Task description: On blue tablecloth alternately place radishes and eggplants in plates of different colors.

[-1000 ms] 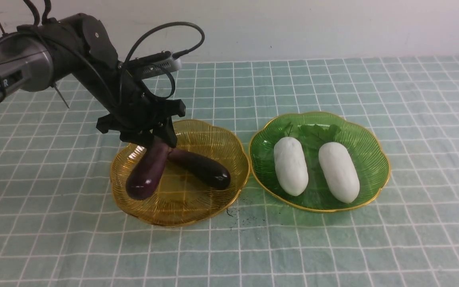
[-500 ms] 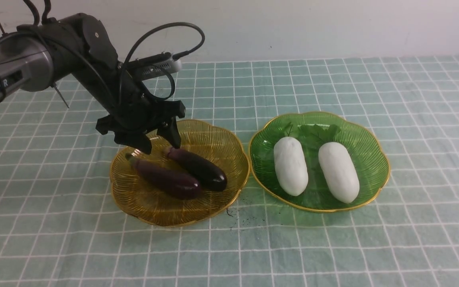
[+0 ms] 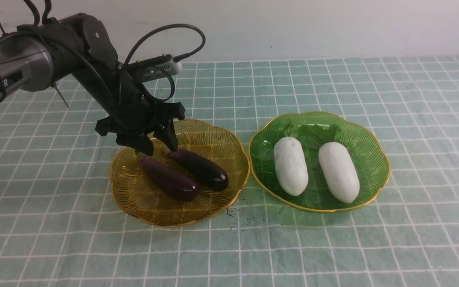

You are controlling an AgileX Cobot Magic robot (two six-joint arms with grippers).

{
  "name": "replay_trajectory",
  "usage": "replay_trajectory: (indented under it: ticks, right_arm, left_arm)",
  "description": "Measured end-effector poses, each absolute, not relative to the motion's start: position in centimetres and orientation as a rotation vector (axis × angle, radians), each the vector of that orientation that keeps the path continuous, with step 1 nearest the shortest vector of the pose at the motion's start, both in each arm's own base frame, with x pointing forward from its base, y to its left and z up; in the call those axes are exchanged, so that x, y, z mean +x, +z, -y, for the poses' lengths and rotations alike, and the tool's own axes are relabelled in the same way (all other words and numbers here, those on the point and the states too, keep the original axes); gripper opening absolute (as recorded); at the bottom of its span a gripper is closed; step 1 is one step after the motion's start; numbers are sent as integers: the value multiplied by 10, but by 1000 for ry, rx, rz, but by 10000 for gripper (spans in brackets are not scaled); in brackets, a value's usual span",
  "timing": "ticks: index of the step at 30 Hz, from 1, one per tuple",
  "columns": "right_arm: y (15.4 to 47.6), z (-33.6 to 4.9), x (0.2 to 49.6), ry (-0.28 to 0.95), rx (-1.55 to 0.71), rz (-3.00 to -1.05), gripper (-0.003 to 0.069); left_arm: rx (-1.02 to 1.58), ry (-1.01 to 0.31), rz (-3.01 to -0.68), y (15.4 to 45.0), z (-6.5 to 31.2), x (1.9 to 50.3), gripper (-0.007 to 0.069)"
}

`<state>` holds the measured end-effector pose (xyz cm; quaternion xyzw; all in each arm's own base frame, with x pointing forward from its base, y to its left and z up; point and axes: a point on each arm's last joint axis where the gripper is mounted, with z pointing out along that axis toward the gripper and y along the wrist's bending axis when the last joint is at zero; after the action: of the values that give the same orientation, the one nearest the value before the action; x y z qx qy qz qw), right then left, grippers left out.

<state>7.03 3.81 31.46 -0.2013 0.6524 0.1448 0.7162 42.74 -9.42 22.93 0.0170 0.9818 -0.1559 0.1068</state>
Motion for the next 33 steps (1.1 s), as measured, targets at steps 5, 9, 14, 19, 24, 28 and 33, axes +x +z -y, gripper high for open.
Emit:
replay_trajectory:
  ticks: [5,9,14,19,24,28,33]
  right_arm:
    - [315,-38,70,324,-445,-1434,-15]
    - [314,-39,71,323,-446,-1437,-15]
    - [314,-39,71,323,-446,-1437,-15]
    - [313,-39,71,323,-446,-1438,-15]
    - [313,-39,71,323,-446,-1439,-15]
    - [309,-39,71,323,-449,-1447,-15]
    - [279,-34,65,327,-419,-1470,-15]
  left_arm:
    - [144,-449,-2887,239,93,422,48]
    - [208,-443,-2821,264,92,415,1]
    - [266,-439,-2747,303,90,397,-8]
    - [308,-443,-2708,342,86,370,-8]
    - [321,-442,-2675,361,84,357,-8]
    - [321,-442,-2671,363,84,356,-8]
    - [321,-441,-2671,363,84,356,-8]
